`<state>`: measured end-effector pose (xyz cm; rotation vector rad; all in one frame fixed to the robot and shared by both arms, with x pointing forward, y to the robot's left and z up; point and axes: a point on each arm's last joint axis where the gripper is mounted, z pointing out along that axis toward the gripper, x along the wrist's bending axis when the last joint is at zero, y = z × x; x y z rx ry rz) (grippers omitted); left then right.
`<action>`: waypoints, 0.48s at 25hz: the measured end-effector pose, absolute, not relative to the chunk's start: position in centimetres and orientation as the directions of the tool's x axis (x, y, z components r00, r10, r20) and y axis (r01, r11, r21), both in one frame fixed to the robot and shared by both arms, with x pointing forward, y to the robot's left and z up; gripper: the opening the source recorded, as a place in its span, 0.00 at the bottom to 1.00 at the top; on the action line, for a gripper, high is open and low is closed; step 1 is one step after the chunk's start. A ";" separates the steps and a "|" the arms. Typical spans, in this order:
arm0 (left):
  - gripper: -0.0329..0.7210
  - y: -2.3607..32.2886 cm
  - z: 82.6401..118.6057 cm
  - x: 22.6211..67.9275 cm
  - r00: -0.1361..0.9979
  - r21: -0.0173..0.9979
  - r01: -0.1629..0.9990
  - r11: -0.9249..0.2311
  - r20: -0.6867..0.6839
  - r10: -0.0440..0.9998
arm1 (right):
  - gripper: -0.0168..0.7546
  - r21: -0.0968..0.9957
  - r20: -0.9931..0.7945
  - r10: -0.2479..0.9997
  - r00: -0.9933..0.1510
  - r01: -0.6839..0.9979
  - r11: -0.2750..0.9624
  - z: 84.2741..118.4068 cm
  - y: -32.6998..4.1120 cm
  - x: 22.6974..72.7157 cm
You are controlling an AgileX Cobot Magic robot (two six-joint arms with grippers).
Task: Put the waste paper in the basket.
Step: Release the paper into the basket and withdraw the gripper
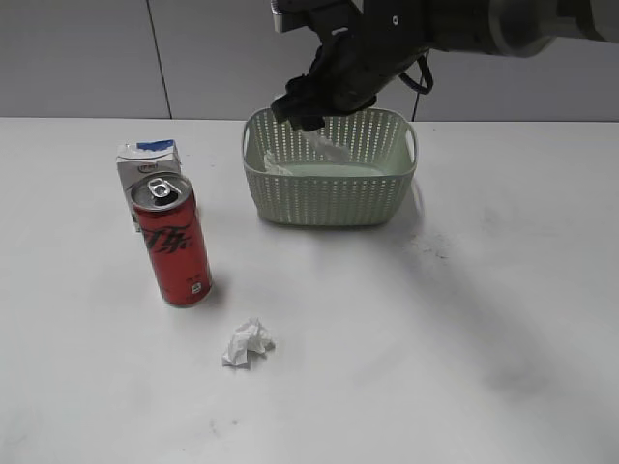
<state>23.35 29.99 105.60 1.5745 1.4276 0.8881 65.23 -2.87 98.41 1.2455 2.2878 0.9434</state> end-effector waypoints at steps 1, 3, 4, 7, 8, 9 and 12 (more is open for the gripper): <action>0.82 30.0 105.6 23.3 0.111 0.907 0.420 -0.028 -0.021 0.994 | 0.64 0.701 0.006 0.846 -0.532 0.606 0.376 98.3 -2.9 65.2; 0.82 30.0 105.6 23.3 0.111 0.907 0.420 -0.028 -0.021 0.994 | 0.80 0.697 0.026 0.857 -0.514 0.624 0.353 98.4 -2.9 65.2; 0.82 30.0 105.6 23.3 0.111 0.907 0.420 -0.028 -0.021 0.994 | 0.82 0.690 0.034 0.862 -0.507 0.636 0.347 98.4 -2.9 65.2; 0.82 30.0 105.6 23.3 0.111 0.907 0.420 -0.028 -0.021 0.994 | 0.81 0.652 0.038 0.867 -0.497 0.669 0.355 99.3 -3.1 65.0; 0.82 30.0 105.6 23.3 0.111 0.907 0.420 -0.028 -0.021 0.994 | 0.79 0.637 0.037 0.868 -0.495 0.681 0.361 99.9 -3.2 64.8; 0.82 30.0 105.6 23.3 0.111 0.907 0.420 -0.028 -0.021 0.994 | 0.78 0.623 0.037 0.869 -0.494 0.691 0.367 100.4 -3.2 64.6; 0.82 30.0 105.6 23.3 0.111 0.907 0.420 -0.028 -0.021 0.994 | 0.74 0.554 0.037 0.852 -0.523 0.720 0.418 102.9 -3.7 63.5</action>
